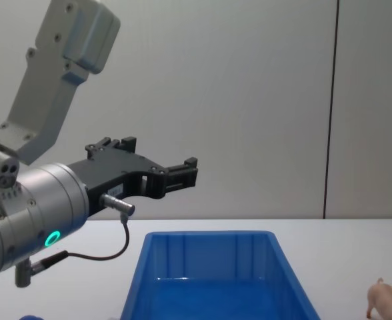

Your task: Pick up the two dolls from the table and place them into the box.

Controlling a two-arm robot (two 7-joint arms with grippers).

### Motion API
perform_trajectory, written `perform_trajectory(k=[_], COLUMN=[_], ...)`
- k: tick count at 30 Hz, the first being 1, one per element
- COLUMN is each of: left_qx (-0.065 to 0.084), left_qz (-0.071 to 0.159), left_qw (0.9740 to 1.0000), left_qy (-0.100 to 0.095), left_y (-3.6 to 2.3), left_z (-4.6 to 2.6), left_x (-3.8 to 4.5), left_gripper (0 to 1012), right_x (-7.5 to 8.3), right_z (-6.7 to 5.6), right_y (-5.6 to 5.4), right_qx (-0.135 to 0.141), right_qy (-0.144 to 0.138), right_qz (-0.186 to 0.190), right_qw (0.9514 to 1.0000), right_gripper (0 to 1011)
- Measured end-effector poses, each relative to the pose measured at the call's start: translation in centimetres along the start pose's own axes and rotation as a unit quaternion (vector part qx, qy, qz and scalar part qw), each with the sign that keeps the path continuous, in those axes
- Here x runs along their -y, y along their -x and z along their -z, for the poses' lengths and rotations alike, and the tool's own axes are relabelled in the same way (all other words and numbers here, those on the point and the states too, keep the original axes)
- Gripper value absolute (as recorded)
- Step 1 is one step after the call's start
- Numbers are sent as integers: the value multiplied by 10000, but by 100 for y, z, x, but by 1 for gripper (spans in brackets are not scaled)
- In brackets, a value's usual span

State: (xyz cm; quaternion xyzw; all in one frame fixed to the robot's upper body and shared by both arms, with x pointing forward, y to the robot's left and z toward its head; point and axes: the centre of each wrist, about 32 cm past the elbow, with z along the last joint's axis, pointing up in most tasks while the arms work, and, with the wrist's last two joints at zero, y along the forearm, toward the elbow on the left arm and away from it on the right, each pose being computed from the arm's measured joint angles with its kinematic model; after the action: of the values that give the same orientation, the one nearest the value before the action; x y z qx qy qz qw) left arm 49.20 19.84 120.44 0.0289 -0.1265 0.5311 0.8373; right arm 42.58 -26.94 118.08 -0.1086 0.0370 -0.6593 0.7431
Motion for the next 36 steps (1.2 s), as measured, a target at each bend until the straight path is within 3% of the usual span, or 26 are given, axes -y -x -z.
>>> perform_trajectory(k=[15,25,34,36], left_qx=[0,0,0,0], left_qz=[1,0,0,0], left_qw=[10000,10000,10000,10000], left_qy=[0,0,0,0], left_y=[0,0,0,0], left_z=[0,0,0,0], left_x=[0,0,0,0], left_gripper=[1001,1001,1001,1001], right_x=[-20,-129,-164,-164], right_z=[211,359,388,381], right_y=[-81,-117,-113,-107], right_qx=[-74,-71,-41,-25], right_qy=[372,469,412,374], right_qz=[110,57,2,-12], right_qw=[9992,9989,9991,9993], right_gripper=[971,713,430,422])
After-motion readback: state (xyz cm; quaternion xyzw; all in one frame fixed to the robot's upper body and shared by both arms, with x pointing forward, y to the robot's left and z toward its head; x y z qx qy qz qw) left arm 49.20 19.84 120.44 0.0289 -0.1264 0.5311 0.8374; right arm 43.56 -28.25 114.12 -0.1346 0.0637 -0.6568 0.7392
